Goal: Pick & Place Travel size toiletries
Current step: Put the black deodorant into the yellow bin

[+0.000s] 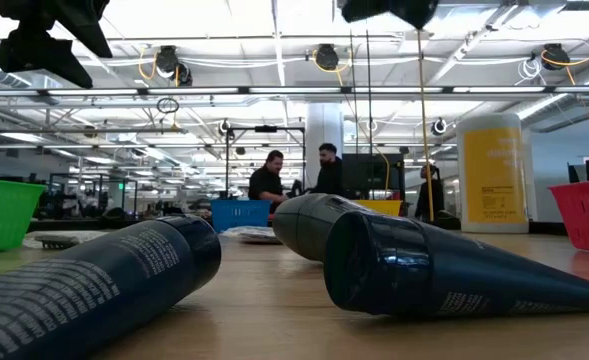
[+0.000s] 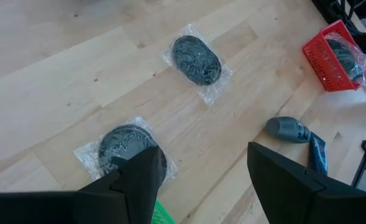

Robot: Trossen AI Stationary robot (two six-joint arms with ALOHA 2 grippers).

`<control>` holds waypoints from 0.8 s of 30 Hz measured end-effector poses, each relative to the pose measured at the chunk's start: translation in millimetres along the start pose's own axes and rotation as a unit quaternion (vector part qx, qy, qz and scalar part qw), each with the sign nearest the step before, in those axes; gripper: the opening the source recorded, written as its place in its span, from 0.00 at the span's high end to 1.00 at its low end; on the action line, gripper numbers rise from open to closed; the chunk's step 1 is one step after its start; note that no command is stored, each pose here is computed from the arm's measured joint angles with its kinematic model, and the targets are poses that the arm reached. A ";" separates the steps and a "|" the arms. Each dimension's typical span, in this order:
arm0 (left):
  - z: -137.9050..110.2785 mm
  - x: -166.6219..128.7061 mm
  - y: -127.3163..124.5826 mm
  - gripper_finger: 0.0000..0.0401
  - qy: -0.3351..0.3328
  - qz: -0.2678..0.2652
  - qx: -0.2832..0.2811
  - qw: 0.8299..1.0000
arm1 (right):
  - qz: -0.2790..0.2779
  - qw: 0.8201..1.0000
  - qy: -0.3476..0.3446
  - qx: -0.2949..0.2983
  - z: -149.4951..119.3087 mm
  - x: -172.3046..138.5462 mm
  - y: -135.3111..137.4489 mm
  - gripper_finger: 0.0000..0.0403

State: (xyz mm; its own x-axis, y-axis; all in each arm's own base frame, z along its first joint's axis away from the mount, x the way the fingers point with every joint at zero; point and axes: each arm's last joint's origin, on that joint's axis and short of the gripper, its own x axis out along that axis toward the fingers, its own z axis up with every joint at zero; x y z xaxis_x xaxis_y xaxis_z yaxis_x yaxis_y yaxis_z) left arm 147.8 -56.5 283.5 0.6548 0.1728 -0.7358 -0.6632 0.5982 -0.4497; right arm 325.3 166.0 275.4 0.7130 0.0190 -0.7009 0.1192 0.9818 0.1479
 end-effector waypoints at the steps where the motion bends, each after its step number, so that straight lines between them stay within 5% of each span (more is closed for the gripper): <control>1: 0.0 0.1 -0.1 0.41 0.000 0.000 0.000 1.000 | 0.008 1.000 0.002 0.017 -4.3 3.9 -0.6 0.76; 7: 0.0 0.0 0.0 0.41 0.000 0.000 0.004 1.000 | 0.024 0.997 -0.002 0.078 -34.6 22.5 -1.8 0.86; 13: 0.0 0.1 -0.1 0.41 -0.001 0.000 0.012 1.000 | 0.110 0.986 0.000 0.125 -44.6 31.9 -0.3 0.88; 24: 0.5 0.1 0.1 0.41 -0.009 0.003 0.012 1.000 | 0.109 0.987 -0.007 0.114 -41.5 37.0 -9.8 0.43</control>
State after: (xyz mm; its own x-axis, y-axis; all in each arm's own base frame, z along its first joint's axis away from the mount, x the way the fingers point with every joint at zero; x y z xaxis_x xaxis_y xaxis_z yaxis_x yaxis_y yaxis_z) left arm 147.9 -56.0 283.6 0.6577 0.1903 -0.7289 -0.6583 0.6155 -0.4333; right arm 321.8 164.9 219.0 0.7482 0.2210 -0.6256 0.1132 0.8866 0.4486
